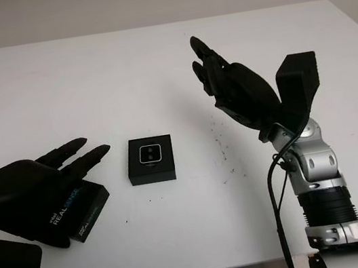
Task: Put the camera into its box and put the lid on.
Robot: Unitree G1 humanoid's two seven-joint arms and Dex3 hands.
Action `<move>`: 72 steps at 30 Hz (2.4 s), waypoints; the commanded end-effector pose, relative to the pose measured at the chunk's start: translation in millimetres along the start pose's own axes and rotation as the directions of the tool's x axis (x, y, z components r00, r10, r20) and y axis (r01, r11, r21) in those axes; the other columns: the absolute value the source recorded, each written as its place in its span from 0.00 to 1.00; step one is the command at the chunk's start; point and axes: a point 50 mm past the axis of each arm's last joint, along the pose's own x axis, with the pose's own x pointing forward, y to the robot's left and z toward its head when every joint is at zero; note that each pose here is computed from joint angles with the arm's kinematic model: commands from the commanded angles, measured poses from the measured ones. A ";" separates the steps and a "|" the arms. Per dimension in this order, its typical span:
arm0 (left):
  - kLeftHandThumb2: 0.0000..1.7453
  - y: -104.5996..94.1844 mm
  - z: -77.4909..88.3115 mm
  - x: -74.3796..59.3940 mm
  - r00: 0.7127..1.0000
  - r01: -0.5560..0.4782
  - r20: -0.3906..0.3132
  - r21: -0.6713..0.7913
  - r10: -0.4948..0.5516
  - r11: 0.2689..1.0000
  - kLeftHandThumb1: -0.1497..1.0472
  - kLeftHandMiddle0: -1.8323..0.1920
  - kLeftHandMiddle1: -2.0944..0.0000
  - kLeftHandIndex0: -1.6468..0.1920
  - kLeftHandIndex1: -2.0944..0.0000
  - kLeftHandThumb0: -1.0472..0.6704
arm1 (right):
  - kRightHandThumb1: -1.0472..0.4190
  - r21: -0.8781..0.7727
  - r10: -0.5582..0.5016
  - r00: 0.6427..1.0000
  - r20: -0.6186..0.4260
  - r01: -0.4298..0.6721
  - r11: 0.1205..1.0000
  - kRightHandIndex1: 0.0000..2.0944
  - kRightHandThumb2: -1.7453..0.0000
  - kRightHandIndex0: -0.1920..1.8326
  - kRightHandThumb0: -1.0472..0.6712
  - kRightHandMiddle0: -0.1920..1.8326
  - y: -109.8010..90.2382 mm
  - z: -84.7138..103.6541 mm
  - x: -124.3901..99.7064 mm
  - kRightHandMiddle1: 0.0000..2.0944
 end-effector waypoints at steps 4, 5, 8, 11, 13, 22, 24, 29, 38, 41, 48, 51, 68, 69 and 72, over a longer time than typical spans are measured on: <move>0.03 0.6 -0.8 3.4 1.000 0.018 -0.008 0.000 -0.018 1.000 0.82 0.81 0.94 0.86 0.94 0.29 | 0.00 -0.018 0.004 1.000 0.019 -0.004 1.000 0.00 0.53 0.00 0.12 0.00 -1.5 6.2 -3.2 0.00; 0.03 0.8 -0.5 3.4 0.999 0.032 -0.013 0.004 -0.032 0.999 0.82 0.80 0.94 0.85 0.93 0.28 | 0.00 -0.020 0.002 1.000 0.020 -0.001 1.000 0.00 0.53 0.00 0.12 0.00 -1.5 6.6 -3.0 0.00; 0.03 0.5 0.2 3.5 0.997 0.077 -0.029 -0.006 -0.077 0.997 0.82 0.78 0.94 0.81 0.92 0.28 | 0.00 -0.024 -0.003 1.000 0.023 0.003 1.000 0.00 0.53 0.00 0.13 0.00 -1.6 7.9 -2.5 0.00; 0.03 -1.3 1.5 3.1 0.996 0.081 -0.026 -0.040 -0.082 0.996 0.81 0.76 0.94 0.77 0.91 0.29 | 0.00 -0.019 -0.006 1.000 0.022 0.006 1.000 0.00 0.53 0.00 0.13 0.00 -2.2 8.6 -2.1 0.00; 0.03 -1.9 2.4 3.1 0.996 0.086 -0.027 -0.062 -0.087 0.994 0.82 0.74 0.94 0.75 0.90 0.30 | 0.00 -0.019 -0.008 1.000 0.021 0.009 1.000 0.00 0.54 0.00 0.13 0.00 -2.2 8.9 -1.7 0.00; 0.08 -4.4 1.5 5.6 0.999 -0.033 0.004 -0.176 0.034 0.984 0.98 0.77 0.39 0.74 0.46 0.34 | 0.00 -0.011 -0.017 1.000 0.021 0.017 1.000 0.00 0.54 0.00 0.12 0.00 0.5 6.4 -0.3 0.00; 0.17 -0.4 1.2 6.4 0.992 -0.123 -0.007 -0.189 0.124 0.974 1.00 0.79 0.14 0.80 0.24 0.36 | 0.00 -0.004 -0.022 1.000 0.022 0.022 1.000 0.00 0.55 0.00 0.13 0.00 1.4 5.2 -0.1 0.00; 0.20 11.9 -0.2 6.9 0.942 -0.332 -0.120 -0.206 0.313 0.921 1.00 0.66 0.01 0.77 0.01 0.38 | 0.00 0.006 -0.025 0.999 0.024 0.025 1.000 0.00 0.55 0.00 0.13 0.00 5.0 2.5 0.0 0.00; 0.17 48.2 -7.8 0.9 0.871 -0.465 -0.295 -0.241 0.392 0.852 1.00 0.63 0.00 0.81 0.00 0.42 | 0.00 0.008 -0.015 0.999 0.032 0.015 1.000 0.00 0.56 0.00 0.15 0.00 8.5 0.5 -2.5 0.00; 0.16 62.9 -8.8 1.1 0.856 -0.489 -0.332 -0.274 0.396 0.828 1.00 0.63 0.00 0.81 0.00 0.42 | 0.00 0.012 -0.023 0.999 0.027 0.023 1.000 0.00 0.56 0.00 0.15 0.00 9.5 0.0 -2.2 0.00; 0.14 84.1 0.1 12.1 0.871 -0.467 -0.331 -0.333 0.362 0.819 1.00 0.62 0.00 0.77 0.00 0.43 | 0.00 -0.008 -0.030 0.999 0.021 0.031 1.000 0.00 0.56 0.00 0.14 0.00 12.0 -0.6 0.0 0.00; 0.15 90.2 4.5 19.4 0.889 -0.433 -0.331 -0.384 0.317 0.815 1.00 0.61 0.00 0.75 0.00 0.44 | 0.00 -0.010 -0.035 0.999 0.023 0.035 0.999 0.00 0.56 0.00 0.14 0.00 13.3 -0.6 1.2 0.00; 0.13 100.0 32.4 57.1 0.950 -0.305 -0.181 -0.359 0.254 0.882 1.00 0.45 0.00 0.62 0.01 0.44 | 0.00 -0.029 -0.017 0.999 0.030 0.017 0.999 0.00 0.56 0.00 0.14 0.00 20.4 -4.1 3.4 0.00; 0.14 100.1 33.0 57.9 0.952 -0.300 -0.178 -0.360 0.250 0.883 1.00 0.44 0.00 0.62 0.00 0.44 | 0.00 -0.029 -0.017 0.999 0.029 0.018 0.999 0.00 0.56 0.00 0.14 0.00 20.6 -4.1 3.3 0.00; 0.13 99.2 35.3 61.5 0.956 -0.292 -0.146 -0.373 0.255 0.881 1.00 0.44 0.00 0.63 0.00 0.45 | 0.00 -0.033 -0.007 0.999 0.032 0.008 0.999 0.00 0.56 0.00 0.14 0.00 21.3 -4.5 2.4 0.00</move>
